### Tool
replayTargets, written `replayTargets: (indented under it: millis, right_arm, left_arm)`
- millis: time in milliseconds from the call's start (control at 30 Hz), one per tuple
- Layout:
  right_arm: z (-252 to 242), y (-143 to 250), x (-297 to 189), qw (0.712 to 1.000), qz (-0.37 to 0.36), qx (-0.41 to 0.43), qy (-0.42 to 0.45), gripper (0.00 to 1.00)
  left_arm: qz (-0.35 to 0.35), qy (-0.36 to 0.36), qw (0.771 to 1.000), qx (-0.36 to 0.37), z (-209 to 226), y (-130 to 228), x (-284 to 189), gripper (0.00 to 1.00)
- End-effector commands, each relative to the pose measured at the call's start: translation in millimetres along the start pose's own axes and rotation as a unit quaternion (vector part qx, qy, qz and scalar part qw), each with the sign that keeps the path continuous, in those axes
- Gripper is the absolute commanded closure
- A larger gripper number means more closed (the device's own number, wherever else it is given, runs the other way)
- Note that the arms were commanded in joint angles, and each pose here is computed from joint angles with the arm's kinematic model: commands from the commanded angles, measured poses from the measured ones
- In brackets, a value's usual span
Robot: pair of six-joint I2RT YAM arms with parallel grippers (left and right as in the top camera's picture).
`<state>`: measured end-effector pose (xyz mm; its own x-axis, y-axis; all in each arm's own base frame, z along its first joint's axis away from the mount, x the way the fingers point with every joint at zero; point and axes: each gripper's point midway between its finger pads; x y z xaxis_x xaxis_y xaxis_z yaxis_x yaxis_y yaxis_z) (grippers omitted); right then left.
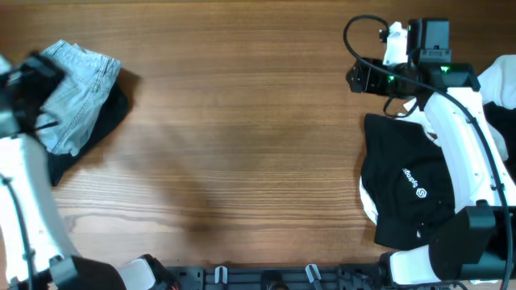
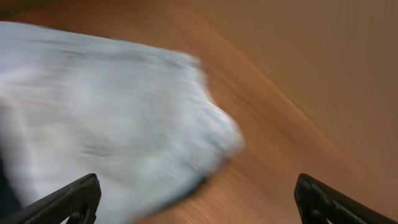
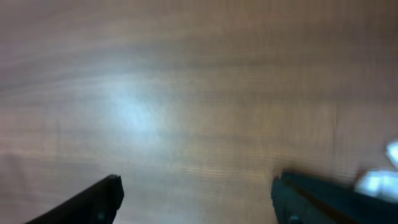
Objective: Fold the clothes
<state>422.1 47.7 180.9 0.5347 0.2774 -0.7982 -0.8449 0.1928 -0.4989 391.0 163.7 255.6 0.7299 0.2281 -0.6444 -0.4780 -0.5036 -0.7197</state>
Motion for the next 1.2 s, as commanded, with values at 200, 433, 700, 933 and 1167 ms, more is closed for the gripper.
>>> replayTargets:
  millis: [200, 433, 700, 933, 1167]
  right_arm:
    - [-4.3, -11.0, -52.6, 0.998, -0.018, -0.029, 0.054, 0.0]
    - [10.8, 2.4, -125.6, 0.993, -0.105, -0.013, 0.043, 0.0]
    - [11.9, 59.5, -172.9, 0.982, -0.185, -0.029, 0.031, 0.0]
    - [7.8, 79.8, -172.6, 0.987, -0.154, -0.022, 0.038, 0.0]
    - [0.6, 79.8, -148.7, 0.992, -0.113, -0.013, 0.047, 0.0]
  left_arm:
    - [0.189, 0.032, 0.974, 0.125, -60.8, 110.6, -22.3, 0.0]
    - [0.159, 0.033, 0.981, 0.103, -43.1, 114.0, -82.2, 0.04]
    - [0.041, 0.09, 0.99, 0.106, -40.1, 129.6, -147.5, 0.0]
    - [0.002, 0.101, 0.989, 0.107, -40.5, 125.2, -170.0, 0.0]
    - [0.002, 0.101, 0.989, 0.107, -40.5, 125.3, -169.7, 0.0]
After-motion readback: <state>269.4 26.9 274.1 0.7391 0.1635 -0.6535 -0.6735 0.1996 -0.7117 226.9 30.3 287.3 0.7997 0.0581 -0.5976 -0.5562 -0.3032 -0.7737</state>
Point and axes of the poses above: each gripper's point midway between its finger pads, its own x axis out along the fingers, its own z axis along the line the jaws close on, y = z × x, and after that the axes turned 6 degrees about x, right-handed
